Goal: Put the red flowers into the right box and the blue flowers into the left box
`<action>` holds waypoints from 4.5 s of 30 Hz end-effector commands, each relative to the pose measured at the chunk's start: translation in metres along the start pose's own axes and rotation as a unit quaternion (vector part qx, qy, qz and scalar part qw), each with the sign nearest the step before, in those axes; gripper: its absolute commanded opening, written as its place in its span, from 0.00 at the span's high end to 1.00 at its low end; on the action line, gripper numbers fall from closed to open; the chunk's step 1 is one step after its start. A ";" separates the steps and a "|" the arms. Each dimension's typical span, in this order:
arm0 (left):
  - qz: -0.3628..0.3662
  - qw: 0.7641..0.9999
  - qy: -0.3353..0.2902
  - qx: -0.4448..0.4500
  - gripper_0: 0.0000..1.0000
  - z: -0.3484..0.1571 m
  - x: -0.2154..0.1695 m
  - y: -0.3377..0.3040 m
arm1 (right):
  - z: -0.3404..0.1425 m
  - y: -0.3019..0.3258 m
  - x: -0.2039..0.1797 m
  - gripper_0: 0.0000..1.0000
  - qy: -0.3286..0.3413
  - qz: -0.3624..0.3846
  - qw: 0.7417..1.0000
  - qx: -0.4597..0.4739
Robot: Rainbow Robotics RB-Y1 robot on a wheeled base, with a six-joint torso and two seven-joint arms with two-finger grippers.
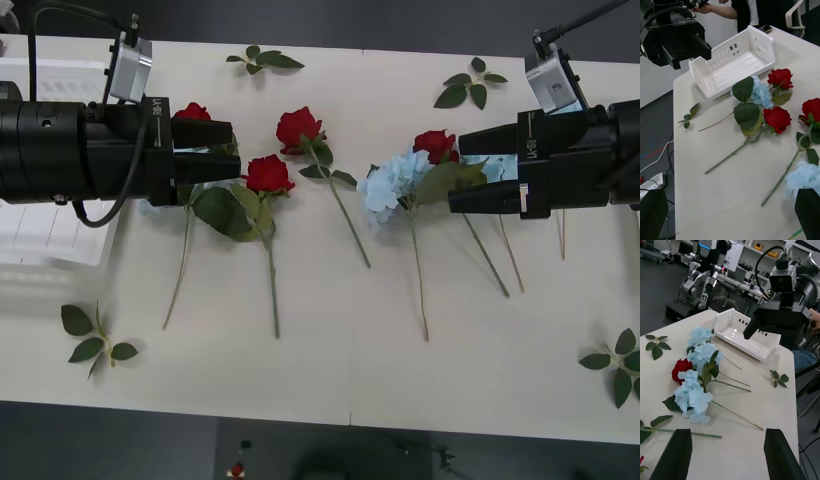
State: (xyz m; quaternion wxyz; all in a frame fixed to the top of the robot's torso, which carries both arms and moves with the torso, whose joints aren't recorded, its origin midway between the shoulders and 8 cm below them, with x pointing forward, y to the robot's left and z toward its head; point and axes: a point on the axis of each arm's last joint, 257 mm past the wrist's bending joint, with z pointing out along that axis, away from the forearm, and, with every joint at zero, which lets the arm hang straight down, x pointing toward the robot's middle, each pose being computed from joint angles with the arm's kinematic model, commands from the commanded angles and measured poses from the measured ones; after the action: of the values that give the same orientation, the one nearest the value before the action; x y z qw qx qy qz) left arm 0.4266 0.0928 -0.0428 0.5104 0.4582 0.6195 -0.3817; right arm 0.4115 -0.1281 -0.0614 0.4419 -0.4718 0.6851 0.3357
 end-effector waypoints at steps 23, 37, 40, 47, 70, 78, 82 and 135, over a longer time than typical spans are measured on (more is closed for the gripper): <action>0.026 1.000 0.000 0.000 0.00 -0.003 -0.004 -0.002 | -0.004 0.002 -0.019 0.00 -0.006 -0.012 1.000 0.001; 0.026 1.000 0.000 0.000 0.00 -0.003 -0.004 -0.002 | -0.004 0.002 -0.019 0.00 -0.006 -0.012 1.000 0.001; 0.026 1.000 0.000 0.000 0.00 -0.003 -0.004 -0.002 | -0.004 0.002 -0.019 0.00 -0.006 -0.012 1.000 0.001; -0.045 0.999 -0.007 -0.001 0.00 -0.004 0.036 -0.005 | -0.018 -0.008 0.026 0.00 0.034 0.033 0.999 0.018; -0.275 0.922 0.224 -0.157 0.00 -0.113 0.108 0.142 | -0.099 -0.143 0.084 0.00 0.049 0.271 0.926 0.260; -0.334 0.875 0.286 -0.205 0.00 -0.127 0.158 0.146 | -0.129 -0.190 0.108 0.00 0.042 0.373 0.865 0.332; -0.360 0.866 0.284 -0.198 0.00 -0.112 0.160 0.137 | -0.141 -0.216 0.119 0.00 0.044 0.413 0.834 0.363; -0.351 0.806 0.245 -0.408 0.00 -0.107 0.223 0.231 | -0.122 -0.352 0.234 0.00 0.051 0.373 0.719 0.584</action>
State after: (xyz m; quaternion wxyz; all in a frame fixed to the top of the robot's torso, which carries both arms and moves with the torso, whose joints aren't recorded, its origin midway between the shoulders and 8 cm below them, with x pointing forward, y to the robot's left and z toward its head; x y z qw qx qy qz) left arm 0.5978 0.2944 -0.2527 0.2955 0.0191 0.9454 -0.1359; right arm 0.6554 -0.4391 -0.2656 0.4131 0.1392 0.8995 -0.0298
